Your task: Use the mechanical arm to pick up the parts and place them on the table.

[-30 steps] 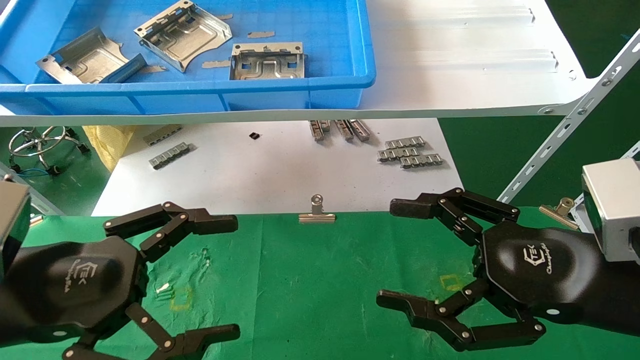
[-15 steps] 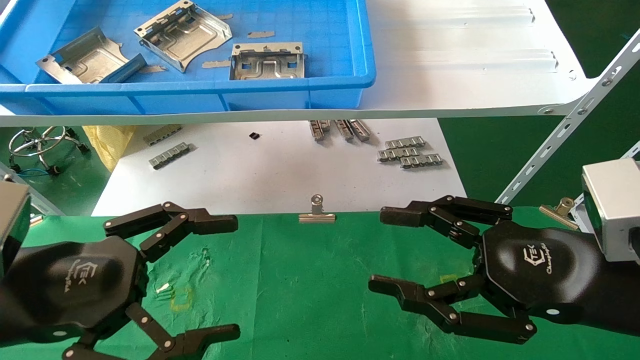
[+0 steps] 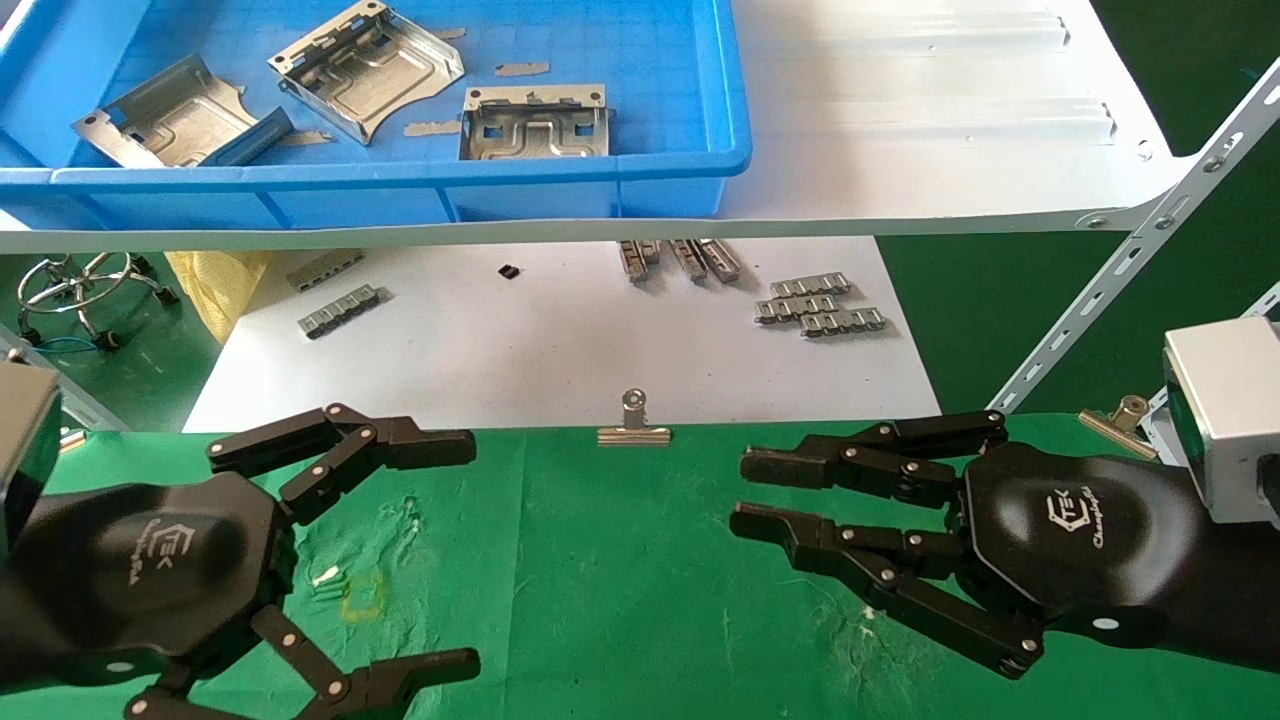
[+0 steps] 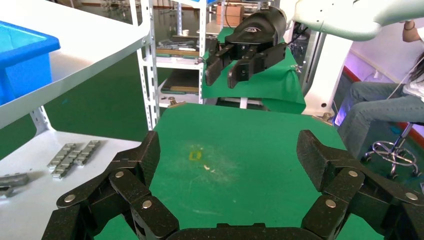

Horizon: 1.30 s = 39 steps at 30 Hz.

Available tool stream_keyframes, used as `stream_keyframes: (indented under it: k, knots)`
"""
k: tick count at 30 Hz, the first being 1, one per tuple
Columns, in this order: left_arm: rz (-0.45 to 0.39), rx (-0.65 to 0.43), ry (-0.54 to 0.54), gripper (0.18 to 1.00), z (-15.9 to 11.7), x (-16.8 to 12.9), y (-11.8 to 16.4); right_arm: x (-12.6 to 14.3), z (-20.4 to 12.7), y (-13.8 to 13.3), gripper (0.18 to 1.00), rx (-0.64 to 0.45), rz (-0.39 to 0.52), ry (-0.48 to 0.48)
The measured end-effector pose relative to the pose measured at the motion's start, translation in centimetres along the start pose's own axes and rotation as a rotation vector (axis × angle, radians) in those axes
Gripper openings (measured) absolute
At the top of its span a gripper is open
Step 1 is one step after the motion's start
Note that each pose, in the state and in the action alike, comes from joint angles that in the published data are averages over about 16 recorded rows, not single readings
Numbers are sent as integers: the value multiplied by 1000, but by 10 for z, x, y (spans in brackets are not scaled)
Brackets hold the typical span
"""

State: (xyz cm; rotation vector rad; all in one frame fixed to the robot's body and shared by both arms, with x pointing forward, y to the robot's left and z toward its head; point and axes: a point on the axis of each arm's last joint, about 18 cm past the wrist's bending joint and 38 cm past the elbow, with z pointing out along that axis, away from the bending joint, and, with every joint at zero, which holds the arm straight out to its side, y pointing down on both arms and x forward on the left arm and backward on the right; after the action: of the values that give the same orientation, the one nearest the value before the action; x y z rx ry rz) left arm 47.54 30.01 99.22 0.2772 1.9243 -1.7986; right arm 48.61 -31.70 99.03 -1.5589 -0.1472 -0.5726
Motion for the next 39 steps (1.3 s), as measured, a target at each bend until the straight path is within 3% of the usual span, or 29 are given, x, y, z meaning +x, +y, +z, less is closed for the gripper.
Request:
stream_keyframes:
  k: [9, 15, 21, 27, 32, 39]
  knots:
    - [47, 1, -9, 1001, 4, -9, -14, 0, 0, 0, 285, 0, 0, 0]
    - [134, 3, -75, 1001, 12, -50, -45, 0, 0, 0, 227, 0, 0, 0]
    - [205, 11, -260, 1001, 24, -131, -95, 0, 0, 0, 200, 0, 0, 0]
    - [200, -28, -493, 1001, 36, -214, -133, 0, 0, 0, 192, 0, 0, 0]
    - [167, -109, -674, 1001, 36, -262, -140, 0, 0, 0, 192, 0, 0, 0]
    - [125, -249, -817, 997, 22, -289, -132, 0, 0, 0, 192, 0, 0, 0]
